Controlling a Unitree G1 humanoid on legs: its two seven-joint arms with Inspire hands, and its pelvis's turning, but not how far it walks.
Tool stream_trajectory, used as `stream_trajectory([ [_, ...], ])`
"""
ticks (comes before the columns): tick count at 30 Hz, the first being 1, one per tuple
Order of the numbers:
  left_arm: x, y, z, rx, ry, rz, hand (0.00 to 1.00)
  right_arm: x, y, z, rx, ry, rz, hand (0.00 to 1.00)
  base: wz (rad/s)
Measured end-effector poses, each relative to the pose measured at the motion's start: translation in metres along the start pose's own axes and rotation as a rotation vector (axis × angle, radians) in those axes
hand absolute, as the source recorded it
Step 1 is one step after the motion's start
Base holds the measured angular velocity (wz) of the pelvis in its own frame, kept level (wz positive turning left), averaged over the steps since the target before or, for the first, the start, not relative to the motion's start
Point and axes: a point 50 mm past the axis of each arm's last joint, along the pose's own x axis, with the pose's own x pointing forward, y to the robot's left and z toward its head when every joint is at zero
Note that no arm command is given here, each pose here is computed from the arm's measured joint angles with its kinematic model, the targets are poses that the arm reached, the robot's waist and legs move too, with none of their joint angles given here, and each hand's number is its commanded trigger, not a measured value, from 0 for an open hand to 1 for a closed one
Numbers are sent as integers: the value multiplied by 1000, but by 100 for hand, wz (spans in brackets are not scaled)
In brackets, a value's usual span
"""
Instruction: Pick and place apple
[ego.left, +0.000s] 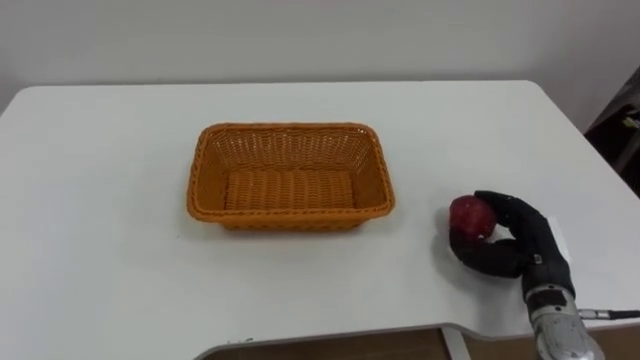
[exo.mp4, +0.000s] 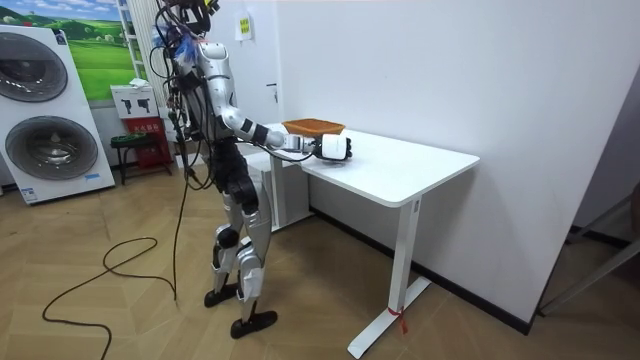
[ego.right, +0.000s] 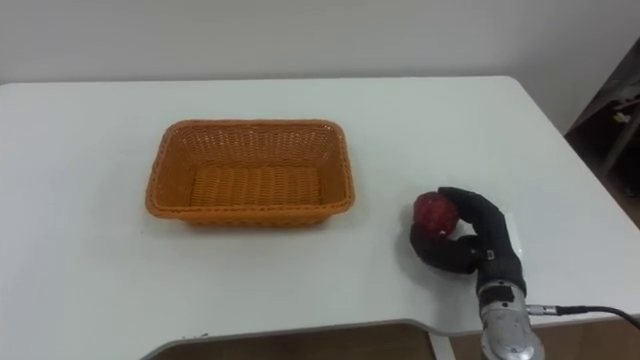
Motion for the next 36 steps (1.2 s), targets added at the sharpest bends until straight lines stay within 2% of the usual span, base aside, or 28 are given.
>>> stream_trajectory([
  [7,0,-1,-1,1,6,-13,0,4,3,24,-15,-72,14,100,-1],
  [12,1,-1,3,0,-5,-12,0,1,7,86,26,-336,29,100,-9],
  [15,1,-1,3,1,-3,-14,0,-3,8,106,45,-422,47,100,0],
  [21,1,-5,4,30,-8,-39,0,-7,18,117,92,-457,140,100,-1],
  [29,4,-5,14,33,-25,-52,0,-17,33,132,64,-526,285,100,-1],
  [30,5,-5,15,33,-27,-51,0,-18,35,136,49,-545,305,97,0],
  [31,5,-5,15,33,-28,-51,0,-19,37,137,39,-553,316,87,4],
  [33,5,-5,15,43,-29,-55,0,-23,46,142,-1,-582,370,75,3],
  [34,5,-5,15,45,-29,-58,0,-25,48,144,-7,-590,384,56,0],
  [35,5,-6,15,53,-32,-64,0,-27,52,145,-13,-599,412,0,3],
  [36,5,-5,16,55,-34,-72,0,-28,56,145,-18,-600,441,0,3],
])
